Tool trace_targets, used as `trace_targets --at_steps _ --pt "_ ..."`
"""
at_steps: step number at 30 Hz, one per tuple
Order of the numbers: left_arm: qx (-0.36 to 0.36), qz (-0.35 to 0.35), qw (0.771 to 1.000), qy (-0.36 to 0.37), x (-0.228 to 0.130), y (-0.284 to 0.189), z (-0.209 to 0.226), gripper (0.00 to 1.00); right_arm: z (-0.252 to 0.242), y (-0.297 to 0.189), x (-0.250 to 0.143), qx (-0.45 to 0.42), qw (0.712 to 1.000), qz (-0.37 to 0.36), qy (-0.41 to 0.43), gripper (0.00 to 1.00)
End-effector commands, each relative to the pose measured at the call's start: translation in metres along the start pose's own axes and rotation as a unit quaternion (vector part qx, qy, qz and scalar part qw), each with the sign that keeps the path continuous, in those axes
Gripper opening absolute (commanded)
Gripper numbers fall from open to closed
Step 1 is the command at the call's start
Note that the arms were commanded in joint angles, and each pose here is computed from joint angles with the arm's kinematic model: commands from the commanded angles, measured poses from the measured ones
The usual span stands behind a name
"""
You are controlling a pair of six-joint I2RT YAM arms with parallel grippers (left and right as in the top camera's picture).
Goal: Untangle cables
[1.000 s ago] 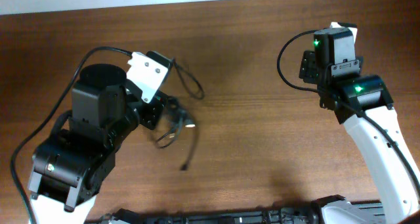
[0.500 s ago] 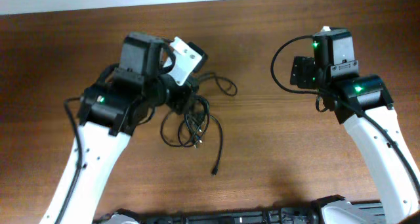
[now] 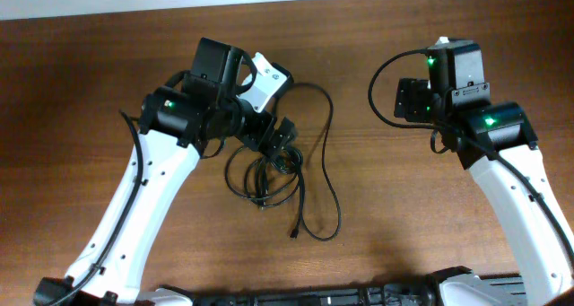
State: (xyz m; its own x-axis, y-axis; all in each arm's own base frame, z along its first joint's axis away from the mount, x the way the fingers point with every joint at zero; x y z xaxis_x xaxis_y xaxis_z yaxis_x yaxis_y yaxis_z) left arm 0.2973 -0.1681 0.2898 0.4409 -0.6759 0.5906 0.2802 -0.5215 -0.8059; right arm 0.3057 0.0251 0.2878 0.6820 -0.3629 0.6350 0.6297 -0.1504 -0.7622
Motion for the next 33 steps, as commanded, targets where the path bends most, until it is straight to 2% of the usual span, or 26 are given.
trace_targets --at_steps 1,2,5,6,7,9,11,12,13,14,15,17,19,21,23,26,29,31,33 --pt "0.019 0.058 0.998 -0.022 -0.012 0.027 0.018 0.99 0.0 0.001 0.0 0.002 1.0 0.003 -0.002 0.88" --pt "0.011 0.074 0.997 -0.028 -0.016 0.036 0.02 0.99 0.0 0.001 0.0 0.002 1.0 0.003 -0.002 0.88" --pt "-0.014 0.127 0.988 -0.082 -0.032 0.067 0.026 0.88 0.0 0.001 0.0 0.002 1.0 0.003 -0.002 0.88" --pt "-0.021 0.146 0.983 -0.108 -0.038 0.079 0.027 0.88 0.0 0.001 0.0 0.002 1.0 0.003 -0.002 0.88" --pt "-0.026 0.158 0.979 -0.127 -0.043 0.088 0.029 0.98 0.0 0.001 0.0 0.002 1.0 0.003 -0.002 0.89" --pt "-0.055 0.161 0.975 -0.14 -0.045 0.1 0.026 0.99 0.0 0.001 0.0 0.002 1.0 0.003 -0.002 0.89" --pt "-0.139 0.152 0.964 -0.169 -0.045 0.105 0.01 0.99 0.0 0.001 0.0 0.002 1.0 0.003 -0.001 0.89" --pt "-0.14 0.152 0.964 -0.169 -0.045 0.105 0.01 0.99 0.0 0.001 0.001 0.002 1.0 0.003 -0.001 0.89" --pt "-0.139 0.14 0.966 -0.166 -0.042 0.107 0.012 0.89 0.0 0.001 0.0 0.002 1.0 0.003 -0.002 0.89" --pt "-0.135 0.14 0.966 -0.173 -0.041 0.108 0.013 0.86 0.0 0.001 0.0 0.002 1.0 0.003 -0.002 0.89" --pt "-0.121 0.147 0.961 -0.198 -0.042 0.108 0.015 0.86 0.0 0.001 0.0 0.002 1.0 0.003 -0.001 0.89" --pt "-0.044 0.186 0.94 -0.283 -0.051 0.109 0.025 0.85 0.0 0.001 0.0 0.002 1.0 0.003 -0.001 0.89" --pt "0.064 0.214 0.892 -0.394 -0.059 0.109 0.032 0.86 0.0 0.001 0.0 0.002 1.0 0.003 -0.001 0.89" --pt "0.085 0.216 0.882 -0.409 -0.056 0.114 0.024 0.84 0.0 0.001 0.0 0.002 1.0 0.003 -0.002 0.89" --pt "0.127 0.224 0.876 -0.408 -0.053 0.12 0.015 0.78 0.0 0.001 0.0 0.002 1.0 0.003 -0.002 0.89" --pt "0.166 0.231 0.862 -0.42 -0.05 0.132 -0.001 0.8 0.0 0.001 0.0 0.002 1.0 0.003 -0.015 0.89" --pt "0.215 0.229 0.822 -0.474 -0.055 0.144 -0.006 0.64 0.0 0.001 0.0 0.002 1.0 0.003 -0.015 0.89" --pt "0.256 0.233 0.8 -0.491 -0.061 0.154 -0.007 0.64 0.0 0.001 0.0 0.001 1.0 0.003 -0.015 0.89" --pt "0.264 0.251 0.791 -0.491 -0.07 0.168 -0.011 0.65 0.0 0.001 0.0 0.001 1.0 0.003 -0.015 0.89"
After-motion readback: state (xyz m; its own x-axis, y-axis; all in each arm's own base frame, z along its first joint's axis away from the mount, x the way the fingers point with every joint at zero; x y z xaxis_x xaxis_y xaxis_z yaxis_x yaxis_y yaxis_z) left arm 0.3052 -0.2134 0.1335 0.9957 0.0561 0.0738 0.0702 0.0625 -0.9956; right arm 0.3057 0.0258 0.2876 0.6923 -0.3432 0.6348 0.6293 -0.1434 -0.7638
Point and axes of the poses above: each gripper's point midway between its finger pads, its own y axis out along the fingers, its own z axis along the line the jaws close on, x = y × z, the point moved 7 cm from there along -y, back along the fingers, and after that the axes turned 15 degrees about y, right-handed, at the moved point
